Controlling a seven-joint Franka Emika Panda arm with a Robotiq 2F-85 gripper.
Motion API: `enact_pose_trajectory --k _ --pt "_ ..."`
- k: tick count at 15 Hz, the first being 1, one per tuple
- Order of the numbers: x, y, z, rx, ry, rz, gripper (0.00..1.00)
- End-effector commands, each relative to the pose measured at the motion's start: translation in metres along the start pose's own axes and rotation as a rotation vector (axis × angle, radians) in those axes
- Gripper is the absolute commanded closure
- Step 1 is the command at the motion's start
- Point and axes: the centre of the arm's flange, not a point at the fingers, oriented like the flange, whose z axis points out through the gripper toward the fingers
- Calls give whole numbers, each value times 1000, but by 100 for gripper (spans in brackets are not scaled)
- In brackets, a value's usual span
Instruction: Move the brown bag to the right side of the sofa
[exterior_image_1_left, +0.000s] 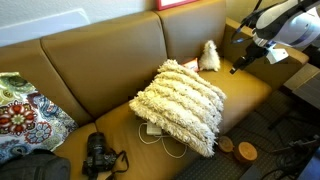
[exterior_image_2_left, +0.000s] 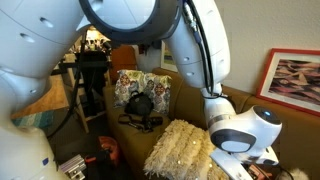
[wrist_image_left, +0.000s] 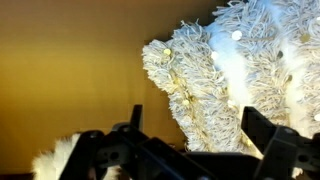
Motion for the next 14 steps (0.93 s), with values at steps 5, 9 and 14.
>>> enact_pose_trajectory --k 5,9,14 --pt "-26 -33 -40 -4 134 -69 0" --pt "-11 -34 -34 -5 136 -63 0" --pt "-11 -36 -35 -3 138 -63 0"
